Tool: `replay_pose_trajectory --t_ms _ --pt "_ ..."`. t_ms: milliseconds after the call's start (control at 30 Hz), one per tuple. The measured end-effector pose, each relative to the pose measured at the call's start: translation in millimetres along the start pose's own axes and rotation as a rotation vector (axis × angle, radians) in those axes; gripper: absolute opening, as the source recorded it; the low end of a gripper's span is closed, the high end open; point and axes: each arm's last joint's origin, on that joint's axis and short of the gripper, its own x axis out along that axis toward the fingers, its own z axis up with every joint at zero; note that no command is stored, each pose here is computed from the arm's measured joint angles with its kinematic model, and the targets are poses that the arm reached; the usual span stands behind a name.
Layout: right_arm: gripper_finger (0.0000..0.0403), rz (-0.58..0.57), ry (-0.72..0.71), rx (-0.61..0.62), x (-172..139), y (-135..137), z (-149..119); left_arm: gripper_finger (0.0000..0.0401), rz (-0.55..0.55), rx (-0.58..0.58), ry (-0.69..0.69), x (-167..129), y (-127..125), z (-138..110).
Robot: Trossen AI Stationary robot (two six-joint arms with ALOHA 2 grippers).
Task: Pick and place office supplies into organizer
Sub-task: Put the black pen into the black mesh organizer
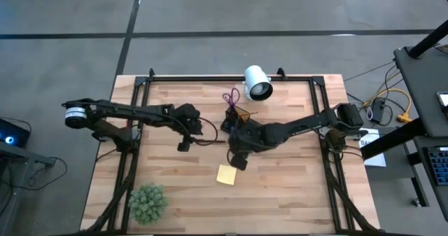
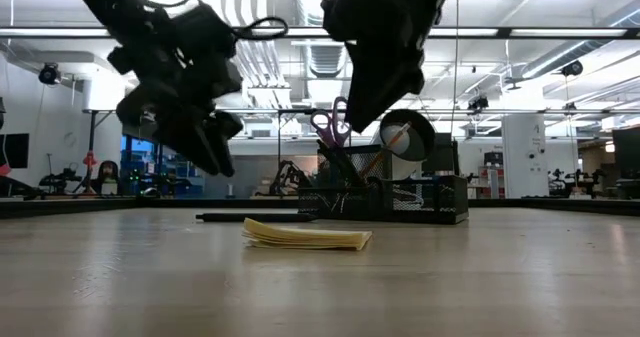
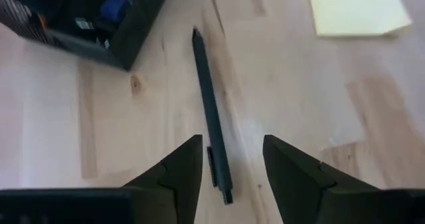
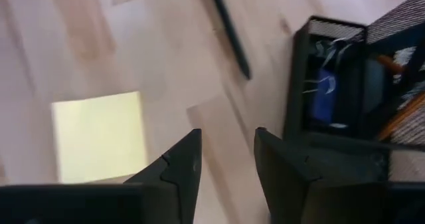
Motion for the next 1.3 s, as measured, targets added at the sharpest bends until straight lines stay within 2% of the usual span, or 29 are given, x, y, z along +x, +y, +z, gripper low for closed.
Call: replay_pose_trajectory --t_ms 200,533,667,967,1133,1300 --pt "0.0138 -0.02 -0.005 -0.004 4 -15 8 0.0165 0.03 -0.017 0.107 21 4 -12" --pt "0.0136 -0.023 -0.007 -0.004 5 -19 10 0.0164 0.019 -0.036 0.197 47 10 -16" --pt "0.0132 -0.026 -0.006 -0.011 5 -19 10 0.0134 0.02 -0.036 0.198 48 10 -16" --pt "0.0132 -0.079 -0.025 -0.011 7 -22 10 0.0019 0.016 -0.034 0.196 52 11 -18" --pt "0.0125 -0.078 -0.025 -0.012 7 -22 10 0.001 0.044 -0.026 0.22 55 11 -20" --pt "0.0123 -0.078 -0.024 -0.006 7 -22 9 0.001 0.081 -0.015 0.21 40 10 -14"
